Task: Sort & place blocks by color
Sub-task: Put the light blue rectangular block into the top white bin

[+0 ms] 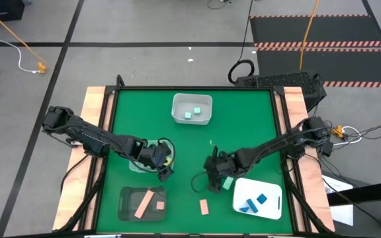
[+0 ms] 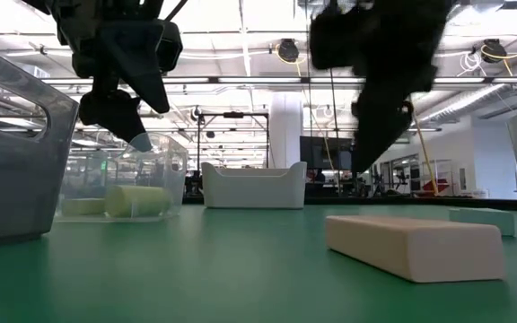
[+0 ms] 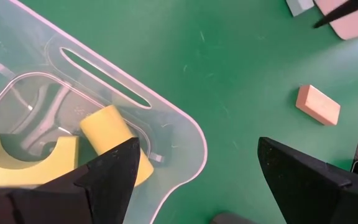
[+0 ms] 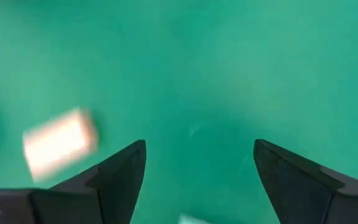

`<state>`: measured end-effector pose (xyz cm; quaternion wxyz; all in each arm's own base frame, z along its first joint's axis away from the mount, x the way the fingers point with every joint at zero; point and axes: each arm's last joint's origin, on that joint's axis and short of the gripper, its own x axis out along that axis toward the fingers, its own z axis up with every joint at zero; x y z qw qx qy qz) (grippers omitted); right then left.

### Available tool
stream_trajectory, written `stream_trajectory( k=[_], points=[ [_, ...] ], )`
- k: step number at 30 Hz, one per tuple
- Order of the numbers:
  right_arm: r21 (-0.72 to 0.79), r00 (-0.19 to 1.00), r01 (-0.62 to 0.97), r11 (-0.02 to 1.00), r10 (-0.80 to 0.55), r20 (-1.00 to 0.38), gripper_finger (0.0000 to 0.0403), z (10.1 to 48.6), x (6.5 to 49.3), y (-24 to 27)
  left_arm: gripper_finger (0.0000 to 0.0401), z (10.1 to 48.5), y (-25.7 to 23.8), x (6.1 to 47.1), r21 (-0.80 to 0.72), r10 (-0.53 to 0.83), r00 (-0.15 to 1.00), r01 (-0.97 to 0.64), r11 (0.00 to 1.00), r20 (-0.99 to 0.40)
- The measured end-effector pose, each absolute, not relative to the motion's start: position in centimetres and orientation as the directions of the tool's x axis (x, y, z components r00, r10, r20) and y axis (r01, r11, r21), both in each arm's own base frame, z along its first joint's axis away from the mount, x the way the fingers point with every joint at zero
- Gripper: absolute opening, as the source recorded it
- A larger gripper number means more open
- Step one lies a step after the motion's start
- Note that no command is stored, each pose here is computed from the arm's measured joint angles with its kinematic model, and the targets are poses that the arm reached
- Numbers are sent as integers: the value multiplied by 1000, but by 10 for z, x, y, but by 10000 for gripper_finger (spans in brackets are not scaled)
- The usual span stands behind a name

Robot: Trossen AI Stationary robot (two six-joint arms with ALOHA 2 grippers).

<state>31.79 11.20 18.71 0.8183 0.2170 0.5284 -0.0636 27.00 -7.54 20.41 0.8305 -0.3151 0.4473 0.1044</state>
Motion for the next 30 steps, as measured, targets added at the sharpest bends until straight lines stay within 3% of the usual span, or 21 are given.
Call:
stream_trajectory(
  k=[4,10,30],
  points=[
    [117,370,-70,991,134,-919,290,189,303,129,324,204,-75,270,-423,-108,578,-444,790,-809],
    [-35,231,-477,878,87,-969,290,180,282,145,324,204,-75,270,-423,-108,579,-443,791,-808],
    [-53,127,-537,842,19,-992,290,156,288,137,324,206,-74,273,-439,-44,618,-506,742,-785]
  ],
)
